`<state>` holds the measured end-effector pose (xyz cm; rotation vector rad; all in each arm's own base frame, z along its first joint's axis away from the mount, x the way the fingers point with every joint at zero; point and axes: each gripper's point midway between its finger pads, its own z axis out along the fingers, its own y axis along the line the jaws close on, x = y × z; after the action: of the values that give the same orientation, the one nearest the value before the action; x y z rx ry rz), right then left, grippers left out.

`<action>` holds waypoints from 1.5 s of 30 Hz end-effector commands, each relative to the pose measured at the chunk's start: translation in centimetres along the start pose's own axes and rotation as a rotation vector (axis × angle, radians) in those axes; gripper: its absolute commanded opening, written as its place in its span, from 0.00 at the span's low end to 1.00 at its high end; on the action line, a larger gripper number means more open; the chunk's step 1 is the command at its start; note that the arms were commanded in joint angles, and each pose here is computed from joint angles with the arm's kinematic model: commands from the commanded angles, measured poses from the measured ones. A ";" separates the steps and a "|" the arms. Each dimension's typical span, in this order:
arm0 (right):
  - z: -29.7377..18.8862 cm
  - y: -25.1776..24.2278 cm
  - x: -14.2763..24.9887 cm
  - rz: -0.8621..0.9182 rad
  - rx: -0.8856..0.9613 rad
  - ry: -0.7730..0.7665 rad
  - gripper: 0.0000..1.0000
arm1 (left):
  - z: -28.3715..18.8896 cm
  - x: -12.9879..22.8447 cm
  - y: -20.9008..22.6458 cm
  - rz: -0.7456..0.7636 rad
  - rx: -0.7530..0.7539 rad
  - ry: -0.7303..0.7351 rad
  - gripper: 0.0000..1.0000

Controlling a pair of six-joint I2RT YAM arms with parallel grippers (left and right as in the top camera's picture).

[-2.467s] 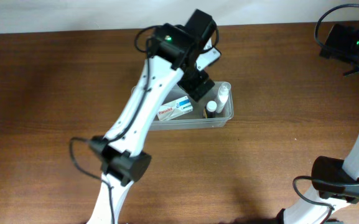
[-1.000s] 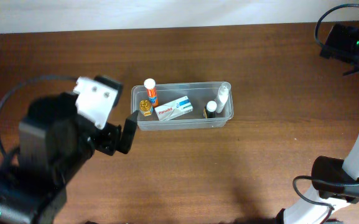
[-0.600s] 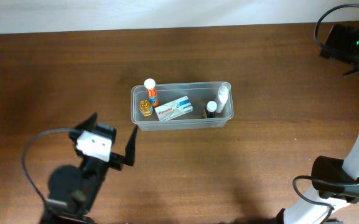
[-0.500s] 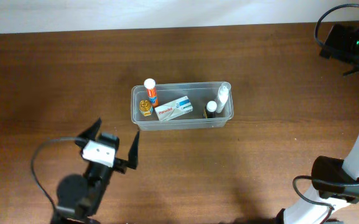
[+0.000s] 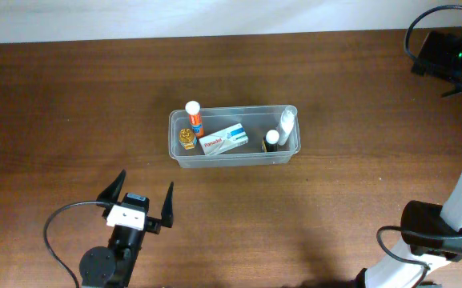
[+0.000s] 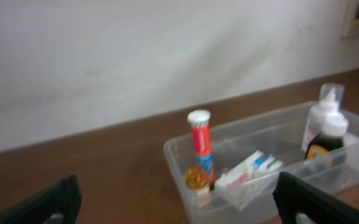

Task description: Pack container

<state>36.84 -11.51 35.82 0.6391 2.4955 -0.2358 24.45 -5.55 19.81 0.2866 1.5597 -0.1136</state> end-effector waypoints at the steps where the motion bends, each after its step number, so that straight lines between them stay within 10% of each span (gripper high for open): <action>1: -1.1 -0.4 -0.2 0.000 0.006 -0.028 0.98 | -0.4 0.4 0.6 -0.006 -0.021 0.006 0.99; 45: -1.1 -0.4 -0.2 0.000 0.006 -0.028 0.98 | -1.5 4.6 4.9 -0.032 -0.202 0.114 0.99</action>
<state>36.84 -11.50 35.82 0.6385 2.4957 -0.2354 24.24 0.13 15.90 0.1086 1.6812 0.0475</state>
